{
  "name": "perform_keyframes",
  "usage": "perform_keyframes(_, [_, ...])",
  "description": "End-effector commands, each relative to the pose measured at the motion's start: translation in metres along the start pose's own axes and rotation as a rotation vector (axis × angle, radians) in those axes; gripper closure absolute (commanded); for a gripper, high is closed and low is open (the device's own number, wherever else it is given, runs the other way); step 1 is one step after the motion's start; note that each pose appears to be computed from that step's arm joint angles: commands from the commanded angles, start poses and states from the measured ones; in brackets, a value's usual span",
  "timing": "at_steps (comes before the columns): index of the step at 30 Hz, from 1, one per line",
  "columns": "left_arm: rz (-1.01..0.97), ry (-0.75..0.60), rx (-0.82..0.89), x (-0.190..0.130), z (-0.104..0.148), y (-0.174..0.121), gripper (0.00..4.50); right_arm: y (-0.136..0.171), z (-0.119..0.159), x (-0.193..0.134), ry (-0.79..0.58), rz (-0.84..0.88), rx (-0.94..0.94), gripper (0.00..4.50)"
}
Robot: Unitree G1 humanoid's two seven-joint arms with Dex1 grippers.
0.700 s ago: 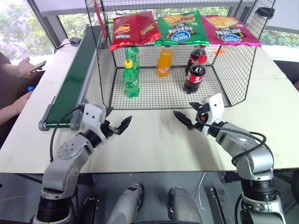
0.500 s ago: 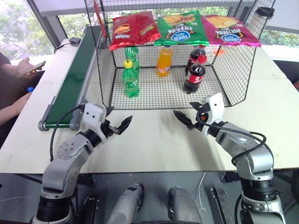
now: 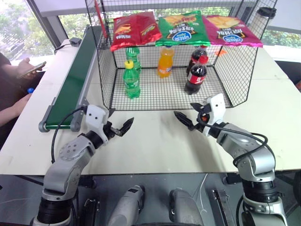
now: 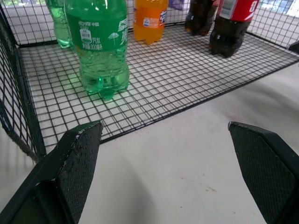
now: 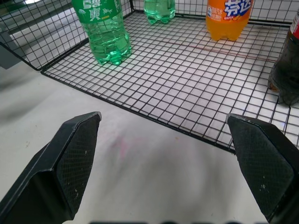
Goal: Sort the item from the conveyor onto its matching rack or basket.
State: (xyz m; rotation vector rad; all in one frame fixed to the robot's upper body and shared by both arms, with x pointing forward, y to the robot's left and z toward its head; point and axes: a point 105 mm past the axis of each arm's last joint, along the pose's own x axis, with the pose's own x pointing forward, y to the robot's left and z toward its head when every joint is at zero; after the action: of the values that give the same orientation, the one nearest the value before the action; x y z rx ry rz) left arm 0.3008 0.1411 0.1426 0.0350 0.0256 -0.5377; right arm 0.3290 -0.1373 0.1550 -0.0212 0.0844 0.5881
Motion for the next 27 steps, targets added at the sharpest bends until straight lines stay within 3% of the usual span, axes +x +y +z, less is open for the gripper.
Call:
perform_keyframes(1, [-0.008, -0.047, 0.040, -0.001, 0.016, -0.004, 0.00, 0.008, 0.016, 0.002, -0.061, 0.030, -0.028, 0.06])
perform_keyframes(20, [0.020, -0.059, 0.046, -0.008, 0.026, 0.000, 0.00, 0.020, 0.015, 0.004, -0.041, 0.122, -0.045, 0.06])
perform_keyframes(27, [0.085, -0.086, 0.109, -0.033, 0.051, 0.018, 0.00, 0.031, 0.025, 0.009, -0.062, 0.218, -0.069, 0.06])
